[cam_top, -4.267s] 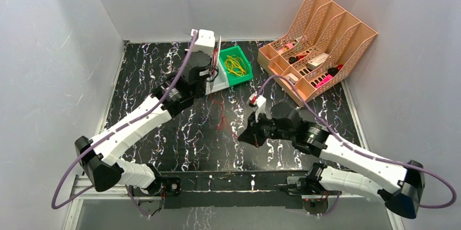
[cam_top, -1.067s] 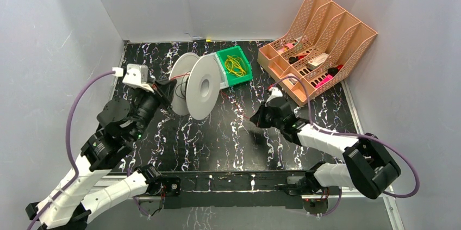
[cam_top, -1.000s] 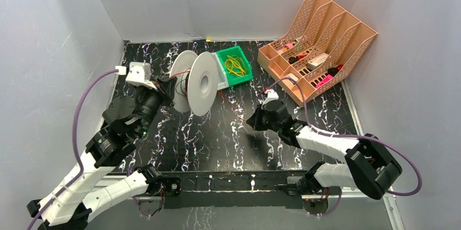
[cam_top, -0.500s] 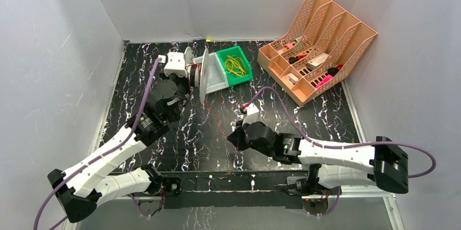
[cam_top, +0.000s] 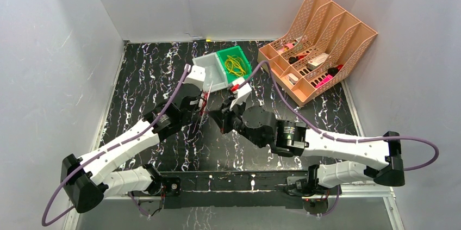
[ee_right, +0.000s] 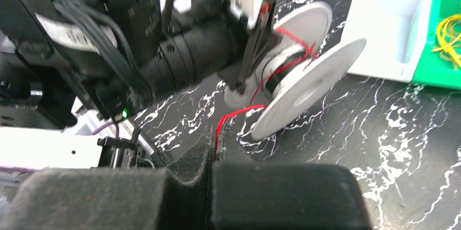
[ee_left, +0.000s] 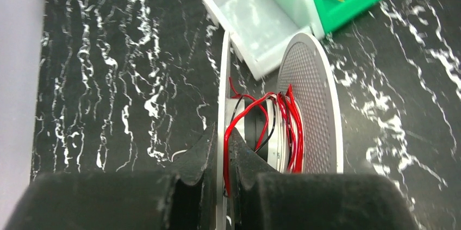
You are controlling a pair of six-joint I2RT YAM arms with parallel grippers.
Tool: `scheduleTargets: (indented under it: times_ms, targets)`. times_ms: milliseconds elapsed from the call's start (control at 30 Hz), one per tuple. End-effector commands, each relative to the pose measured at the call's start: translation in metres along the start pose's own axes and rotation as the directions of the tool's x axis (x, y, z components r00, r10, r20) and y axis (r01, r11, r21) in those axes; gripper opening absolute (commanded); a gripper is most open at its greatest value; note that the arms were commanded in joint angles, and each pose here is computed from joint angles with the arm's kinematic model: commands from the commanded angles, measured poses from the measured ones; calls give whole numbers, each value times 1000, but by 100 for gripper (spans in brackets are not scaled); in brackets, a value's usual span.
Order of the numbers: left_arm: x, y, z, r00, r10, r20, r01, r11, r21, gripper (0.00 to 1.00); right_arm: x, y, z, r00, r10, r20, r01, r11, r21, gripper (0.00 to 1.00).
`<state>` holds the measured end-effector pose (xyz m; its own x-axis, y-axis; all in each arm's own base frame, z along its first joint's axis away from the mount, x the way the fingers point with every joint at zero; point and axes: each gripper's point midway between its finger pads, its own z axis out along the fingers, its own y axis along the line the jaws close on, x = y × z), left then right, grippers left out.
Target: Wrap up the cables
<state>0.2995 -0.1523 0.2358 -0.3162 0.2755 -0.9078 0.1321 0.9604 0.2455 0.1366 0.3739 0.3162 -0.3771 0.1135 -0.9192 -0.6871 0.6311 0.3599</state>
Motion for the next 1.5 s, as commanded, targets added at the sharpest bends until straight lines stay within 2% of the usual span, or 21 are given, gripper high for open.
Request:
scheduleTargets:
  times_ms: [0, 233, 500, 700, 900, 1067, 1267, 1467]
  targets:
    - [2, -10, -17, 999, -27, -18, 29, 991, 128, 0, -54, -5, 3, 991, -58, 121, 51, 997, 61, 0]
    - [13, -20, -36, 998, 45, -45, -31, 963, 267, 0, -66, -50, 23, 993, -59, 99, 47, 992, 117, 0]
    - [32, -41, -62, 988, 141, -56, -98, 876, 473, 0, -56, -116, 42, 999, -43, 15, 39, 984, 176, 0]
    - [24, -53, -88, 992, 125, -1, -100, 793, 601, 0, -27, -149, 48, 996, 14, -84, -1, 987, 159, 0]
    - [10, -52, -110, 993, 94, 78, -122, 741, 661, 0, 26, -165, 42, 970, 105, -221, -85, 991, 101, 0]
    - [-6, -55, -128, 991, 39, 125, -117, 698, 707, 0, 60, -175, 30, 944, 180, -275, -163, 983, 84, 0]
    - [-29, -60, -144, 981, -44, 191, -118, 645, 755, 0, 102, -174, 21, 908, 260, -328, -263, 964, 36, 0]
    - [-45, -62, -152, 963, -117, 243, -119, 624, 772, 0, 132, -162, 11, 882, 294, -369, -336, 940, -53, 0]
